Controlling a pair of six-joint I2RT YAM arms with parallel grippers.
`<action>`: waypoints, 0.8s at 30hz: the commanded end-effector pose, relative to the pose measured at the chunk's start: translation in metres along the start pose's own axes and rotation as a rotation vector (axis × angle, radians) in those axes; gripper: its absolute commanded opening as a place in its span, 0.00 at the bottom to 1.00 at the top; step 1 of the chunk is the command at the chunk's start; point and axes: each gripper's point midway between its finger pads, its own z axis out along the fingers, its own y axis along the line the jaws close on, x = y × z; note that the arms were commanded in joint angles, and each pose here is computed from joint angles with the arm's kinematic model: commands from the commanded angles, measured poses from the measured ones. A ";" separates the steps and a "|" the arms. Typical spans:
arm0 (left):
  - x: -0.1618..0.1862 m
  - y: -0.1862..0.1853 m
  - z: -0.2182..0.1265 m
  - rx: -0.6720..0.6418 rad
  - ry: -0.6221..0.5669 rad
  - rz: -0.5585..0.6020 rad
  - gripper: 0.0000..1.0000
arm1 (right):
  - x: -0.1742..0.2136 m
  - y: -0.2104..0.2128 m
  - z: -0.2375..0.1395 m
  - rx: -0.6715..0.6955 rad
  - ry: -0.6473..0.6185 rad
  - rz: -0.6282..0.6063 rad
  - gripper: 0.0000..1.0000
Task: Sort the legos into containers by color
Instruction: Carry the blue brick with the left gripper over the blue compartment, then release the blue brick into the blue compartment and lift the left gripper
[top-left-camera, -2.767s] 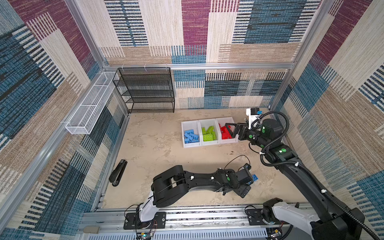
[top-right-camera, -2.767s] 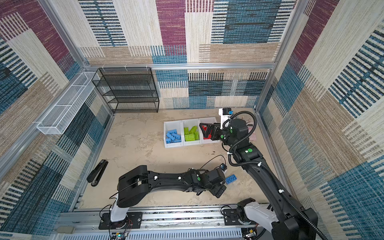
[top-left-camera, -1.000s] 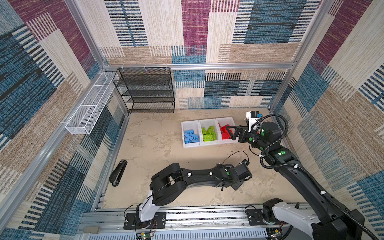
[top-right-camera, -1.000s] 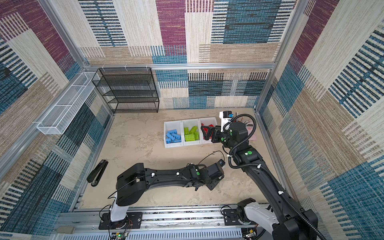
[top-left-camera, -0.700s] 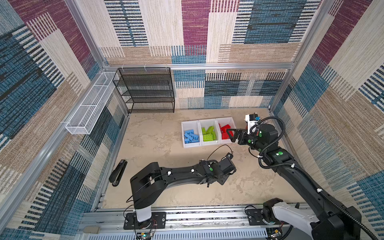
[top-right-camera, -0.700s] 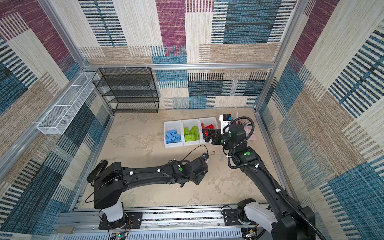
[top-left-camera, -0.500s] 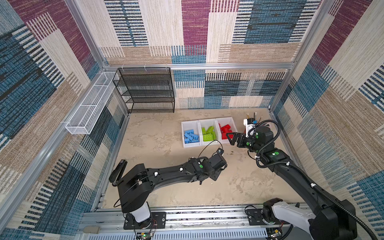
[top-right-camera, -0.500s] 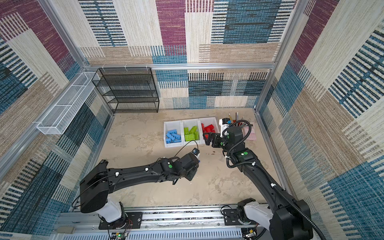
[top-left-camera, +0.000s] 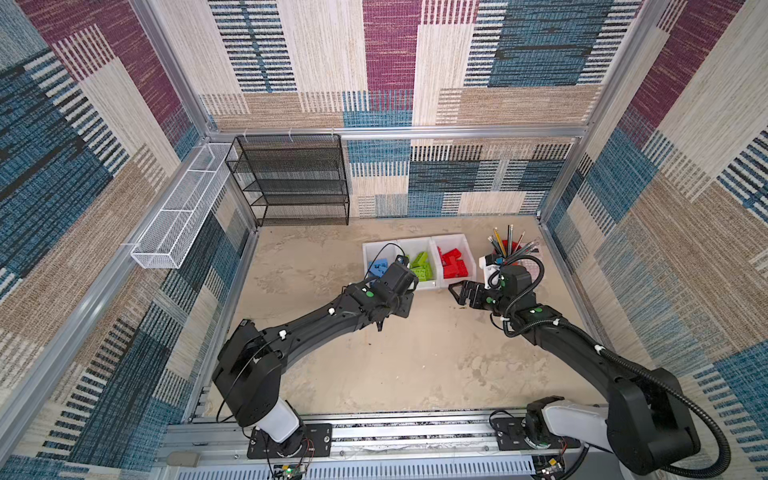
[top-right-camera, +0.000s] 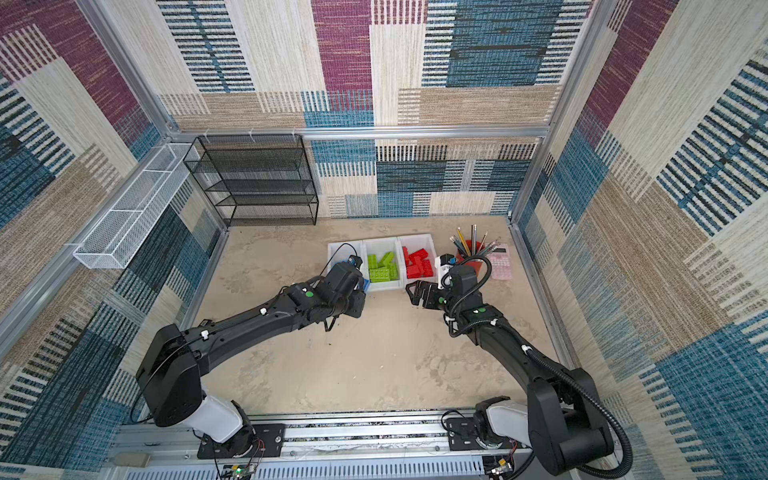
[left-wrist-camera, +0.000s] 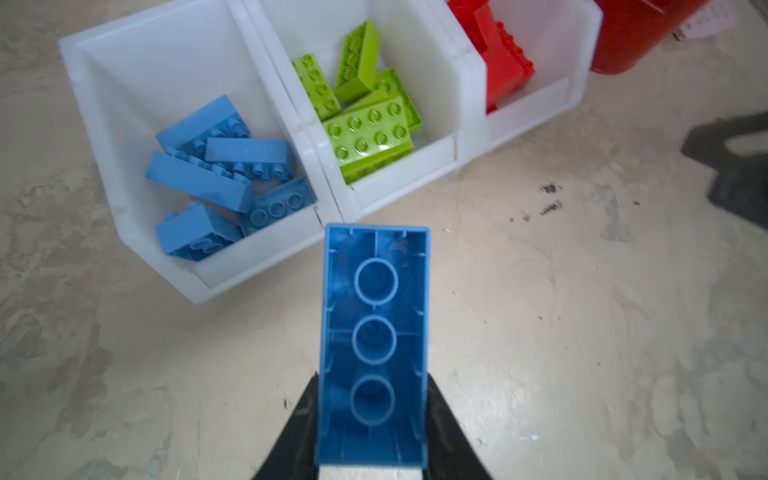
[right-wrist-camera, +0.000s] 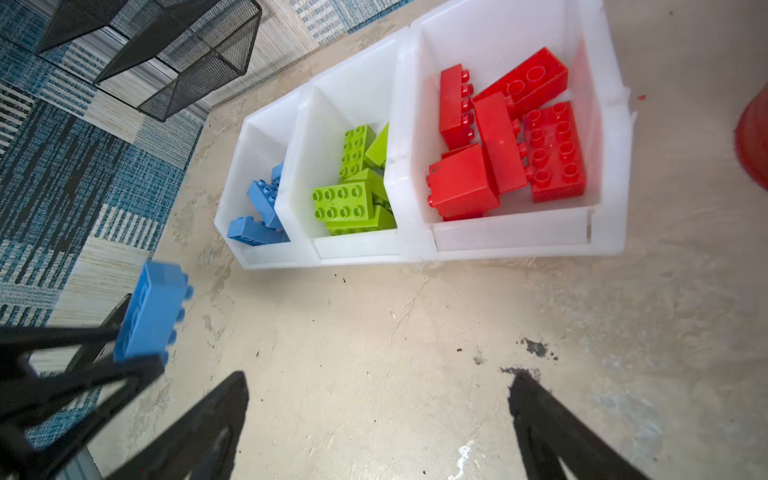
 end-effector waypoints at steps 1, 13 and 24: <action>-0.015 0.016 0.010 -0.017 0.011 -0.010 0.24 | -0.007 0.009 0.002 -0.051 -0.029 -0.015 0.99; -0.052 0.075 0.079 -0.083 0.084 -0.133 0.25 | 0.017 0.007 0.014 -0.112 0.019 0.004 0.99; -0.062 0.095 0.117 -0.094 0.120 -0.151 0.26 | 0.013 0.011 0.012 -0.132 -0.001 -0.005 0.99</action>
